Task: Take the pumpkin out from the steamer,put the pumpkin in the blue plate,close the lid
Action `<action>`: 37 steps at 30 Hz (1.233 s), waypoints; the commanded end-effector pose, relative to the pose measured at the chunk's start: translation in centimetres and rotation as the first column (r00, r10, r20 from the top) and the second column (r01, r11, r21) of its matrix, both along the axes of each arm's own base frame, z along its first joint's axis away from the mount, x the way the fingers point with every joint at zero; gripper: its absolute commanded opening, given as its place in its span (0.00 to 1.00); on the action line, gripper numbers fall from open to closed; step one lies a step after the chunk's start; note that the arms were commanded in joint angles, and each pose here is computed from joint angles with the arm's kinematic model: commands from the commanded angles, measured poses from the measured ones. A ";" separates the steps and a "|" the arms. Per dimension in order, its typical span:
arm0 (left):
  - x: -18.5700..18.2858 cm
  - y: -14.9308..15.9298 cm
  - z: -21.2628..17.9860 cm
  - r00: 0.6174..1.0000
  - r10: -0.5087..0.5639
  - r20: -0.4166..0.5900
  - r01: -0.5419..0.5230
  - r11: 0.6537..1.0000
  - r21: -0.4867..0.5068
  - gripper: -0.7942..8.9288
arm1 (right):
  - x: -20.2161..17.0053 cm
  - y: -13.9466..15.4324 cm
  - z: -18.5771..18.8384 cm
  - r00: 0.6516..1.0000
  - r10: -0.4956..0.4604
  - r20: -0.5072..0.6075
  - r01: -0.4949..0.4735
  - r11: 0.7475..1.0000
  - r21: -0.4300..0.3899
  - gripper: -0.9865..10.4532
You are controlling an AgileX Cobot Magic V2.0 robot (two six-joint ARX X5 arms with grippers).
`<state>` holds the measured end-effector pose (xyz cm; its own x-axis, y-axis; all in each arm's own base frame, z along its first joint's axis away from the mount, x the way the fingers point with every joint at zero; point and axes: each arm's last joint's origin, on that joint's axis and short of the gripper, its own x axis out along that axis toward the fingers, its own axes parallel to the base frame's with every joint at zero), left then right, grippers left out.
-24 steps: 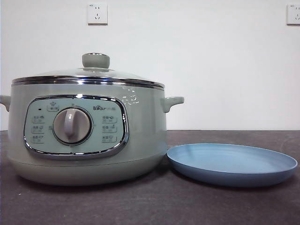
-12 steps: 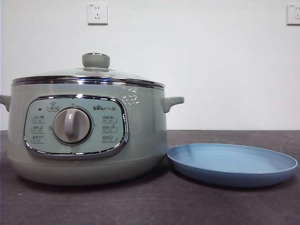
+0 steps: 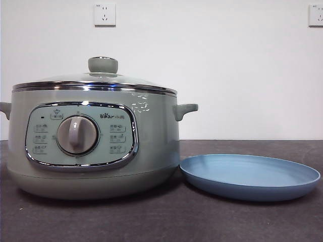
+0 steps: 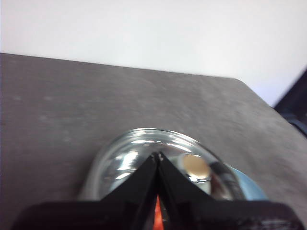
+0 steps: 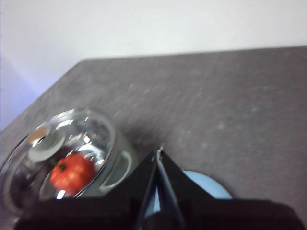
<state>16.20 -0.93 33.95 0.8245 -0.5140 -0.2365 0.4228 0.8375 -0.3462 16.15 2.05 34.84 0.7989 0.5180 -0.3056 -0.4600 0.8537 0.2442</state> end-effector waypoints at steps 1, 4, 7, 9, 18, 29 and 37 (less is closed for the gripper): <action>0.6 -0.3 0.3 0.998 -0.064 -0.008 0.064 0.998 0.006 0.17 | 0.7 0.2 0.4 0.998 0.060 -0.004 -0.060 0.998 -0.023 0.17; 1.1 -0.7 0.5 0.996 -0.088 -0.026 0.088 0.996 0.002 0.48 | 1.3 0.2 0.2 0.998 0.058 -0.024 -0.058 0.998 -0.021 0.38; 1.5 -1.2 0.5 0.992 -0.118 -0.038 0.118 0.993 -0.001 0.54 | 1.5 0.3 -0.1 0.997 0.057 -0.049 -0.058 0.998 -0.021 0.50; 1.8 -1.7 0.5 0.988 -0.145 -0.047 0.145 0.989 -0.002 0.54 | 1.6 0.4 -0.2 0.996 0.060 -0.062 -0.062 0.998 -0.021 0.50; 3.9 -6.0 1.2 0.979 -0.166 -0.119 0.184 0.970 0.160 0.53 | 1.6 0.8 -0.3 0.994 0.079 -0.072 -0.080 0.997 -0.013 0.50; 7.1 -11.6 0.3 0.967 -0.157 -0.200 0.222 0.906 0.361 0.53 | 1.5 0.8 -0.5 0.992 0.079 -0.097 -0.080 0.997 -0.013 0.50; 9.2 -13.1 -2.8 0.939 -0.148 -0.311 0.273 0.870 0.411 0.53 | 1.5 0.8 -0.6 0.991 0.079 -0.110 -0.081 0.997 -0.014 0.50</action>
